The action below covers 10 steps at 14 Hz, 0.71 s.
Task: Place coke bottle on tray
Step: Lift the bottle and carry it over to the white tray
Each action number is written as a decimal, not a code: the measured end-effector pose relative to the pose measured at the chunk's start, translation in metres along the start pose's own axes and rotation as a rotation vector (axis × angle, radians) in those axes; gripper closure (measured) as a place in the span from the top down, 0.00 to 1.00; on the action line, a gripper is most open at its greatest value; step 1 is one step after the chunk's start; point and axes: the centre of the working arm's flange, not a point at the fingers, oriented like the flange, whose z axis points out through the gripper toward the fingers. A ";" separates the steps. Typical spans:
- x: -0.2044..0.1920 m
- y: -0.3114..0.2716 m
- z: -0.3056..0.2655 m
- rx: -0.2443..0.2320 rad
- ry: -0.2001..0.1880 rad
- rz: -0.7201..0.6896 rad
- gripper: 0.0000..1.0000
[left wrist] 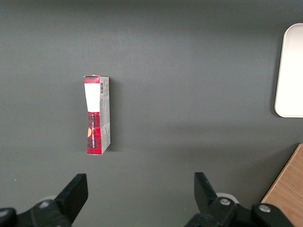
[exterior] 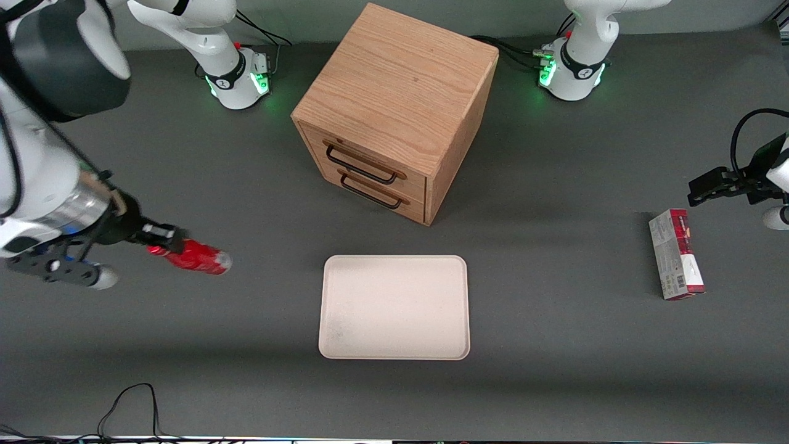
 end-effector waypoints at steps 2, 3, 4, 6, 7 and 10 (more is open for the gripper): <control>-0.005 -0.023 0.001 0.037 0.030 -0.006 0.33; -0.005 -0.037 0.009 0.050 0.050 -0.007 0.33; -0.003 -0.053 0.024 0.052 0.075 -0.012 0.33; -0.001 -0.092 0.071 0.058 0.139 -0.013 0.33; -0.002 -0.112 0.098 0.059 0.169 -0.017 0.33; -0.008 -0.156 0.173 0.057 0.198 -0.068 0.33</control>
